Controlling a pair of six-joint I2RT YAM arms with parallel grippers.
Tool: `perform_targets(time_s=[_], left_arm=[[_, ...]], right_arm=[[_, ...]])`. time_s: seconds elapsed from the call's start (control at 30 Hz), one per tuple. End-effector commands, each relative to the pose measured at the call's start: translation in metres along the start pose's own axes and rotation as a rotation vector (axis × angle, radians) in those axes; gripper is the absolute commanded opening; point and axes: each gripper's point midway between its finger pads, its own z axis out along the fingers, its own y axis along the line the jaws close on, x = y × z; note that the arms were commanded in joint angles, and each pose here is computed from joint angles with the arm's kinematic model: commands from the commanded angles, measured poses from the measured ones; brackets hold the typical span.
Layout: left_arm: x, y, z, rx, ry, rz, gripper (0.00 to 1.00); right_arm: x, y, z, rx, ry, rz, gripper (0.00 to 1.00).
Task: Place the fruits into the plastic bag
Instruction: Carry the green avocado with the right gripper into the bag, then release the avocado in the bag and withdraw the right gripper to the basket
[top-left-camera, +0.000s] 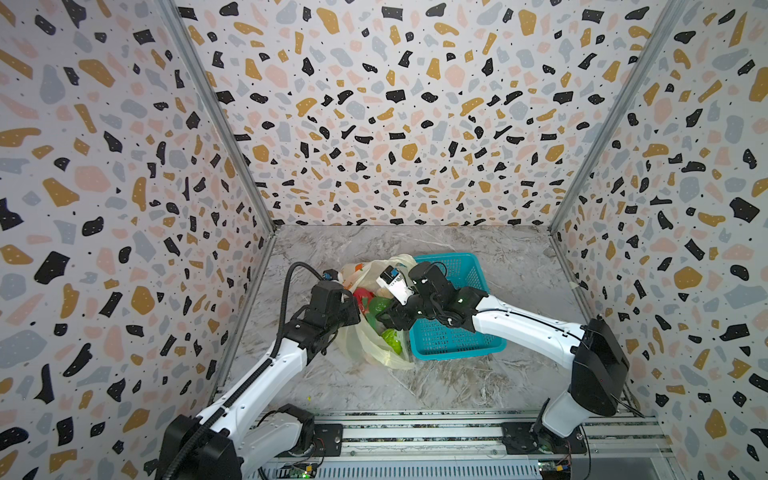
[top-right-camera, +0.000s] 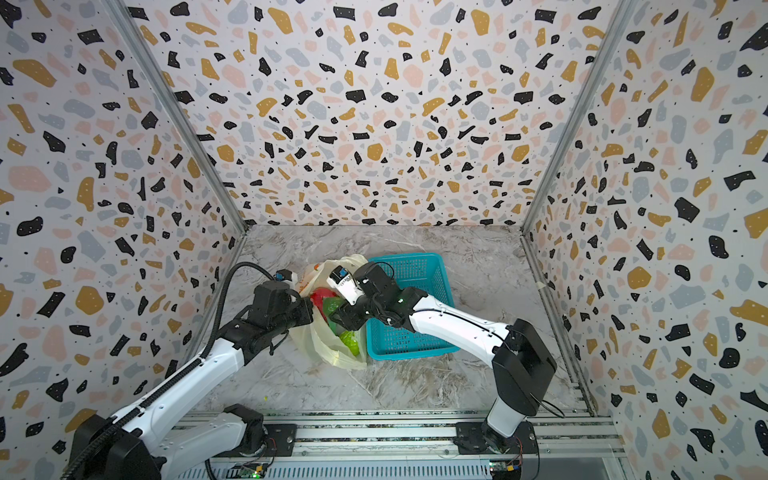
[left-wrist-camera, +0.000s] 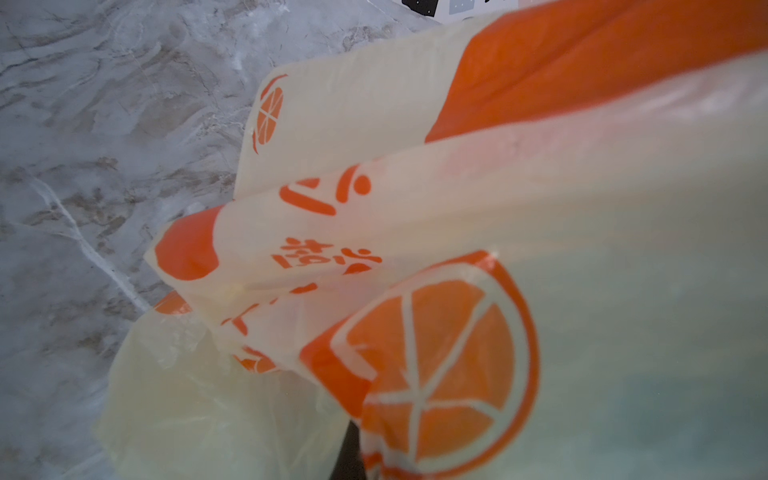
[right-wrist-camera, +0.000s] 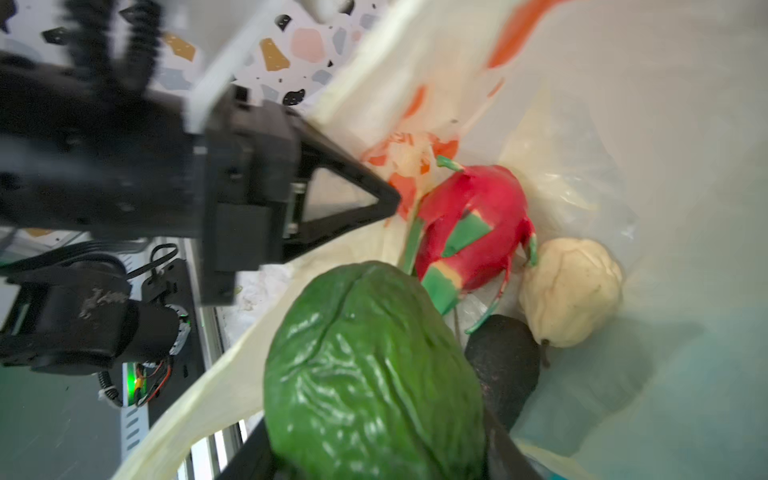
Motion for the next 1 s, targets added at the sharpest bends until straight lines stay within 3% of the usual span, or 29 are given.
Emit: perform_targets(time_s=[0.0, 0.33, 0.47, 0.53, 0.6, 0.97], left_arm=[[-0.003, 0.001, -0.003, 0.000, -0.021, 0.007, 0.00], [-0.010, -0.004, -0.008, 0.017, -0.045, 0.013, 0.00], [-0.009, -0.003, -0.008, 0.009, -0.041, 0.014, 0.00], [-0.010, -0.002, -0.008, 0.005, -0.043, 0.014, 0.00], [-0.010, -0.002, -0.009, 0.002, -0.044, 0.012, 0.00], [-0.014, -0.006, -0.006, 0.012, -0.045, 0.001, 0.00]], right_arm=[[-0.002, -0.014, 0.006, 0.030, 0.010, 0.055, 0.51], [0.013, -0.046, 0.056, 0.123, 0.136, 0.115, 0.56], [0.017, -0.054, 0.063, 0.150, 0.165, 0.129, 0.73], [0.015, -0.053, 0.061, 0.152, 0.157, 0.131, 0.83], [0.010, -0.052, 0.055, 0.153, 0.137, 0.126, 0.87], [0.001, -0.011, 0.017, 0.008, 0.052, 0.059, 0.89]])
